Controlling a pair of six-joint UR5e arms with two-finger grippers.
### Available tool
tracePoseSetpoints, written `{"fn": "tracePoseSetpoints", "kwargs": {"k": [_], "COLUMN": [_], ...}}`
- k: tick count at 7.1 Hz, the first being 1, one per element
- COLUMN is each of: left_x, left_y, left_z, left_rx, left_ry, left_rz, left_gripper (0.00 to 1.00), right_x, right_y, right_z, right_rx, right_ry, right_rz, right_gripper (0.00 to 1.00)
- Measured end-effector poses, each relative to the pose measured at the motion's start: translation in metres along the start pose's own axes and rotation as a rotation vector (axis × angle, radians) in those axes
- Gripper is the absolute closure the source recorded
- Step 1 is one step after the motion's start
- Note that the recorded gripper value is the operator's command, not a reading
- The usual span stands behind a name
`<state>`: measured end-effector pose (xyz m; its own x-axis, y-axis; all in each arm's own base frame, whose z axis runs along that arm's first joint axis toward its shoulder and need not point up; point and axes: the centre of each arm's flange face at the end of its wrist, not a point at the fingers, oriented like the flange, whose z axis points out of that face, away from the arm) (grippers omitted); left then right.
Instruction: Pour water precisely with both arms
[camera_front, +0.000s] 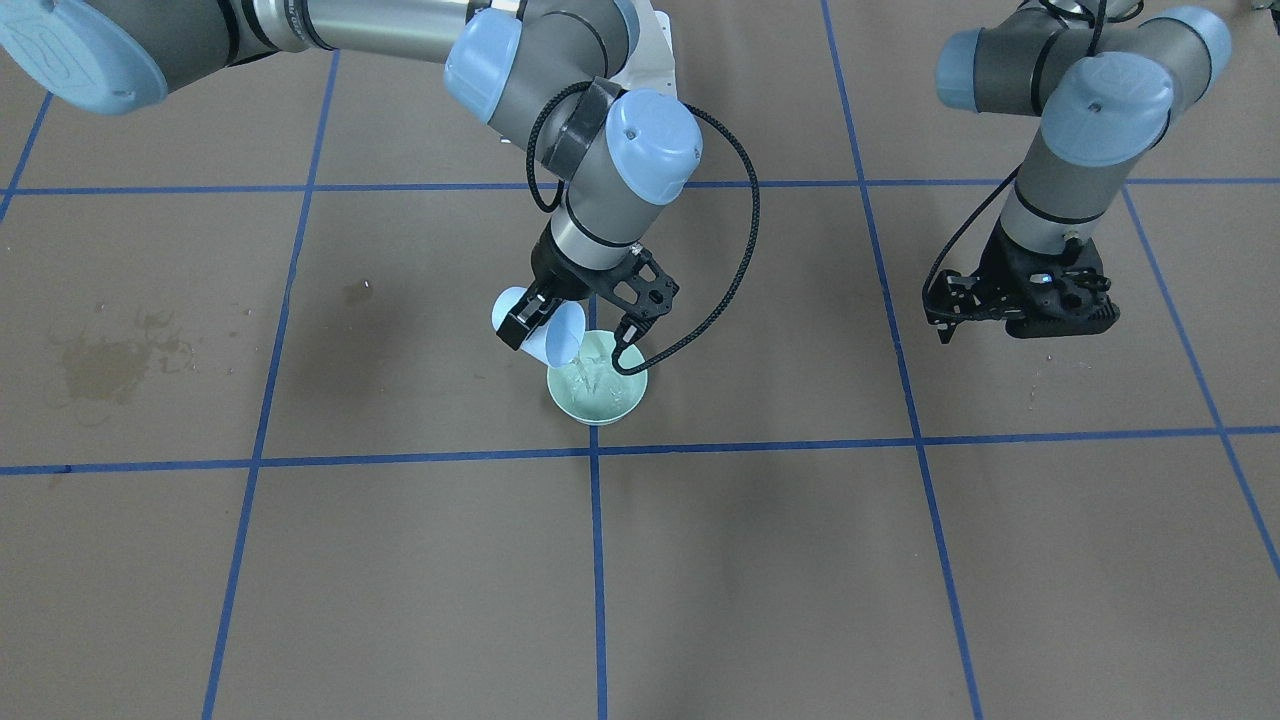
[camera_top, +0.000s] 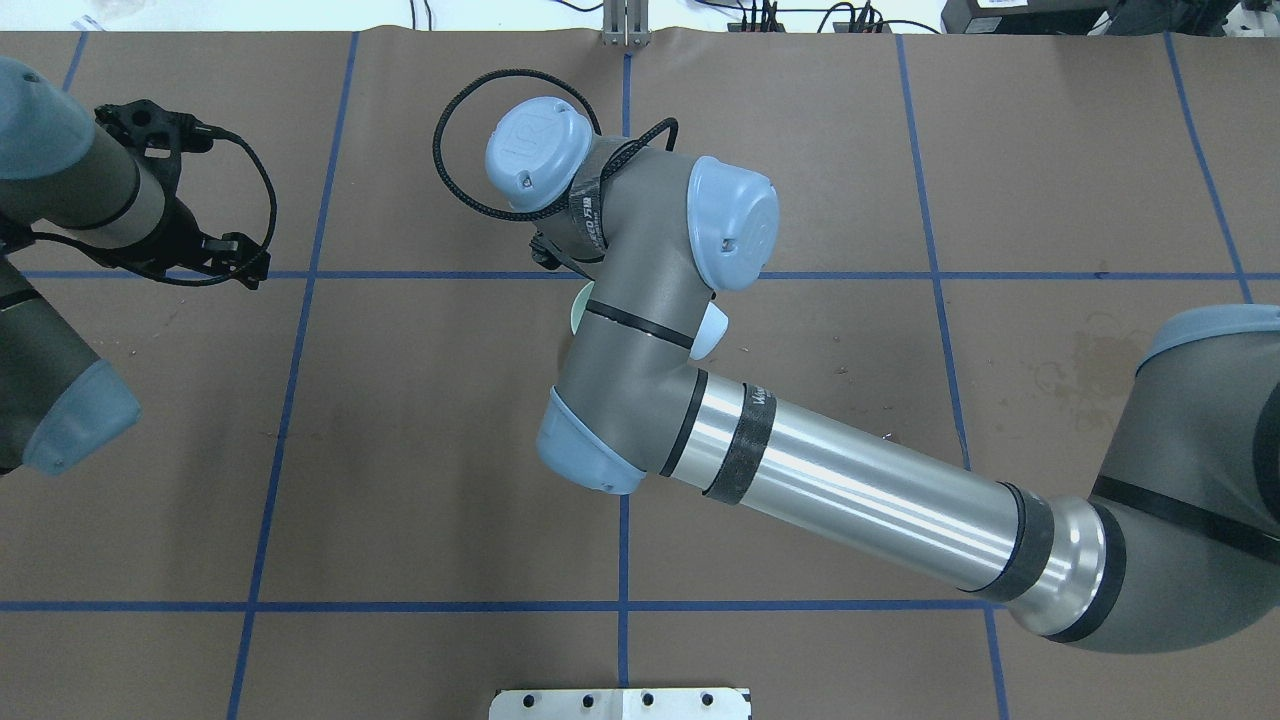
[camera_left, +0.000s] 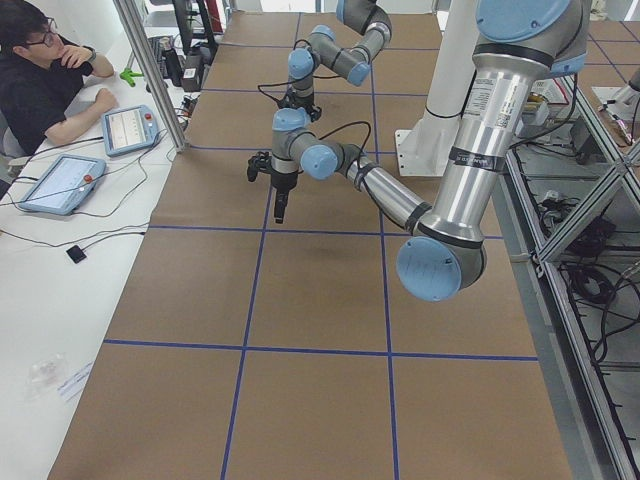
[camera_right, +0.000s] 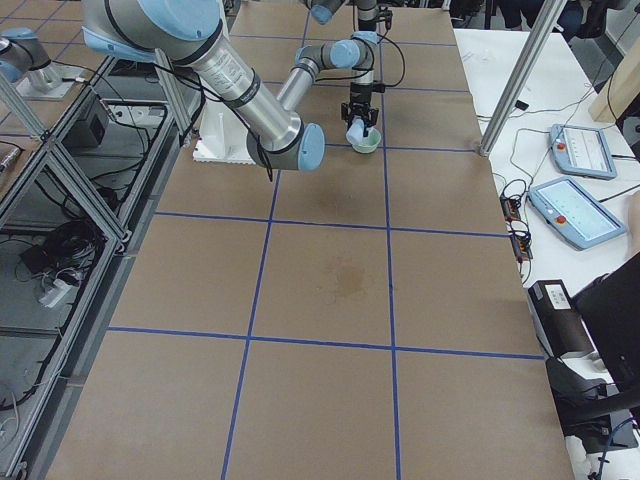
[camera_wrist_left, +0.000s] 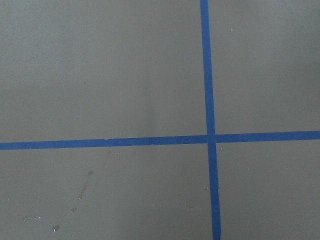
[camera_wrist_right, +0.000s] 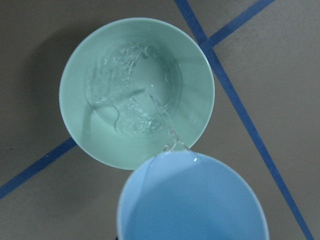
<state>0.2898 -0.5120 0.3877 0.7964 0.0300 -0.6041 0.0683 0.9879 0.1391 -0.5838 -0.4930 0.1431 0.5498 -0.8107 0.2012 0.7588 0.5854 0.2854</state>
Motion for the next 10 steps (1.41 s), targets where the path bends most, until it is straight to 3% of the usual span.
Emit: {"fn": "tracePoseSetpoints", "kwargs": {"k": [3, 6, 8, 10], "left_x": [0.0, 0.0, 0.0, 0.001], "left_y": [0.0, 0.0, 0.0, -0.001], "left_z": [0.001, 0.001, 0.001, 0.0], "left_rx": [-0.001, -0.002, -0.001, 0.001], "left_ry": [-0.001, -0.001, -0.001, 0.0], "left_rz": [0.0, -0.002, -0.01, -0.014], "left_gripper": [0.0, 0.0, 0.0, 0.0], "right_x": [0.0, -0.001, 0.0, 0.004], "right_y": [0.002, 0.002, 0.005, 0.032], "right_z": [0.002, -0.001, 0.01, 0.004], "right_rx": [-0.033, -0.001, 0.109, 0.277], "right_ry": [0.016, 0.016, 0.001, -0.033], "right_rz": [-0.022, -0.019, 0.001, 0.039], "right_gripper": [1.0, 1.0, 1.0, 1.0]}}
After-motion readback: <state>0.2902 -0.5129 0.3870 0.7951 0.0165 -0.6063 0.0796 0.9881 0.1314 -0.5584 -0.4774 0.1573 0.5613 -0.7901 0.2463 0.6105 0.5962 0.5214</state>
